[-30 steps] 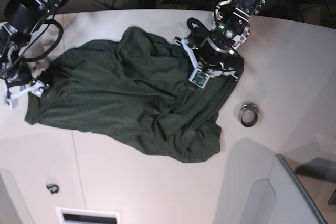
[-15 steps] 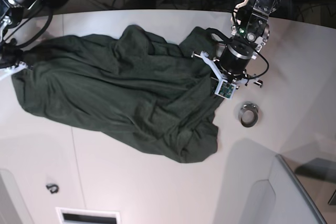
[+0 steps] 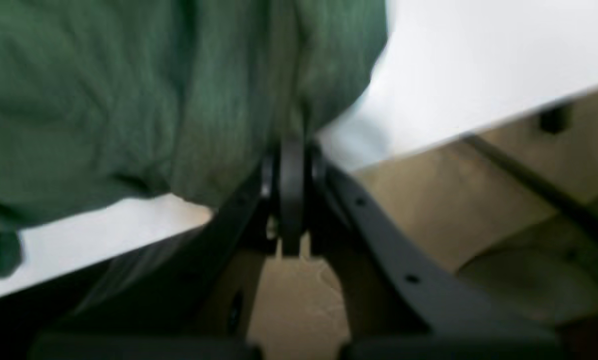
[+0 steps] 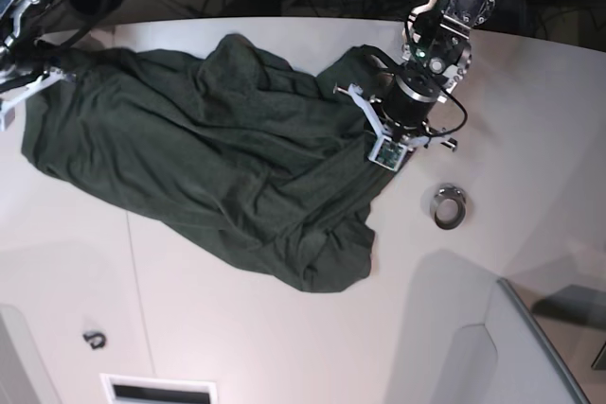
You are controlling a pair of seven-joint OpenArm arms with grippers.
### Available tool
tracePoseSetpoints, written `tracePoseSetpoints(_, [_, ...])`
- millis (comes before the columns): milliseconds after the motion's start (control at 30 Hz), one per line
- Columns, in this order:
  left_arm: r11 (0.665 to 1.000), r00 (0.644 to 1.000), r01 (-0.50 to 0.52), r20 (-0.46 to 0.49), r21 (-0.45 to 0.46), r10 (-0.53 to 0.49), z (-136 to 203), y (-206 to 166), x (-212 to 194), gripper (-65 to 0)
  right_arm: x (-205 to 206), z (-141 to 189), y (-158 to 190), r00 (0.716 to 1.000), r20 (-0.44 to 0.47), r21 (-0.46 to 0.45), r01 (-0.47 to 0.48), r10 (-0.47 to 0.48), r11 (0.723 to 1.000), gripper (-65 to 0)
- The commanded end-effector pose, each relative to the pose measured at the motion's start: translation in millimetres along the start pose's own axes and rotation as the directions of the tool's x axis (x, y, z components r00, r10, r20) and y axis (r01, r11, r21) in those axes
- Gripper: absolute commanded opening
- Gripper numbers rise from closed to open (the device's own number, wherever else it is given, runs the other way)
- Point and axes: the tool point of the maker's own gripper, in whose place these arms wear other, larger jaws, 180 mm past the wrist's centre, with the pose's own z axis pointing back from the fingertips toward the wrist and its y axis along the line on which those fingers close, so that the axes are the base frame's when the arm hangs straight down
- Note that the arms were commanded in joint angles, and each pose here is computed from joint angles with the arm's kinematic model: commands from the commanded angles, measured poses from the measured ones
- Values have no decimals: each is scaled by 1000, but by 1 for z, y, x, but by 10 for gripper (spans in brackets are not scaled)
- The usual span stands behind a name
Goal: Layout the t-shirt on the table in an organized manner, then fold the t-shirt properly
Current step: 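Release and regrasp the shirt fabric with the left gripper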
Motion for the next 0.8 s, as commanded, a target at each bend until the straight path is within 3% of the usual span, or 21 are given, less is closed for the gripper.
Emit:
tracePoseSetpoints(0, [1000,999,9,46,-6,-9,-1,-2,13,-650,2,0,-5,999,1,-12,35,-35,999,-644])
tracePoseSetpoints(100, [998,999,26,40,-52,-24,-1,-21,10,-650,0,-1,-8,994,-2,-27,114,-114,993,-639])
tracePoseSetpoints(167, [996,999,34,41,-80,-30,0,-32,10,-650,6,5,-10,993,26,-37,113,-112,993,-594])
tracePoseSetpoints(333, [988,998,57,26,-146,-54,2,-60,2,-650,38,48,-29,973,196,-100,140,-118,985,-254])
tracePoseSetpoints(400, [984,998,64,-5,-166,-66,1,-67,-11,-650,59,61,-29,952,290,-108,130,-94,986,-161])
tracePoseSetpoints(500, [983,995,65,-62,-173,-77,0,-69,-34,-650,99,64,-22,914,403,-89,90,-46,992,-156])
tracePoseSetpoints(633, [982,990,66,-114,-178,-87,4,-69,-57,-650,135,26,6,934,354,-37,-48,58,998,-155])
tracePoseSetpoints(767, [982,984,64,-150,-179,-92,14,-65,-75,-650,161,4,17,937,343,6,-77,70,997,-155])
